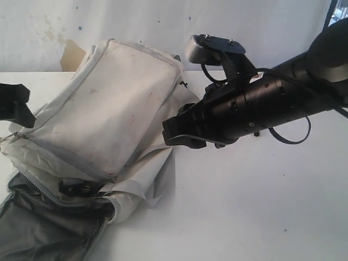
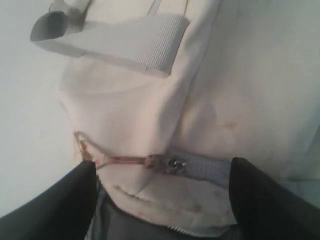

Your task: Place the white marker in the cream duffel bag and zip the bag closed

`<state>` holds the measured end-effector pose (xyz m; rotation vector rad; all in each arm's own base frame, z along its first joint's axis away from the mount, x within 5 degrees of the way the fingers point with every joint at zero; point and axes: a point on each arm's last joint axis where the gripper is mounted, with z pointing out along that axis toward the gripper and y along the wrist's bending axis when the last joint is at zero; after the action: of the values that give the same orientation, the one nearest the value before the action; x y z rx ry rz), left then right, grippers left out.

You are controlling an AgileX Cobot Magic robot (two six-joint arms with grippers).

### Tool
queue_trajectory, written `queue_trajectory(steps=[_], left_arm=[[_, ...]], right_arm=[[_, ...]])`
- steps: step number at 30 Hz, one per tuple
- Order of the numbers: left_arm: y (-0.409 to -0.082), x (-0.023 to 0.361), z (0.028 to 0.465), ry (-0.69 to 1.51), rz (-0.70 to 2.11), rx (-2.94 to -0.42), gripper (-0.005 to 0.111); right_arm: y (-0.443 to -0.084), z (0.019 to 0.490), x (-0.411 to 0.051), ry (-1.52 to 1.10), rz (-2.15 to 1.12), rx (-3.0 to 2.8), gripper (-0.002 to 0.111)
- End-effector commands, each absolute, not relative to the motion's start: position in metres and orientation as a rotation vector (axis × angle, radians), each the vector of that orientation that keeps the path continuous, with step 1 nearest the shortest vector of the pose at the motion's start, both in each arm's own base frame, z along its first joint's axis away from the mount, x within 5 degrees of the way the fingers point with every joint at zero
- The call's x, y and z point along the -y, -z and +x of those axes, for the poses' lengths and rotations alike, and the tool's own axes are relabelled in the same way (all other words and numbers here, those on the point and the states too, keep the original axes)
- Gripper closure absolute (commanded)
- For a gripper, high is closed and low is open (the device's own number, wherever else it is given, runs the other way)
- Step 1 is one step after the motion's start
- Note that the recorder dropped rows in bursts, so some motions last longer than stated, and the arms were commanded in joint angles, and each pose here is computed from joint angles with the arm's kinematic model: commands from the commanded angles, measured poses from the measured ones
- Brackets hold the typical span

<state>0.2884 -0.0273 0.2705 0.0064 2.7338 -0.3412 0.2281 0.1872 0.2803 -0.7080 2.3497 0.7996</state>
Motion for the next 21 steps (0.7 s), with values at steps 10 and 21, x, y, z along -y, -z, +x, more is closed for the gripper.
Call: queue_trajectory(steps=[10,21], left_arm=[[-0.281,-0.015,0.278,0.337,-0.112,-2.875,0.027],[-0.246,-0.032,0.276,0.736,-0.35,-2.761,0.037]], right_arm=[[-0.282,0.23,-0.188,-0.772,-0.736,-2.324,0.067],[-0.281,0.23,-0.188,-0.751,-0.755,-2.322,0.067]])
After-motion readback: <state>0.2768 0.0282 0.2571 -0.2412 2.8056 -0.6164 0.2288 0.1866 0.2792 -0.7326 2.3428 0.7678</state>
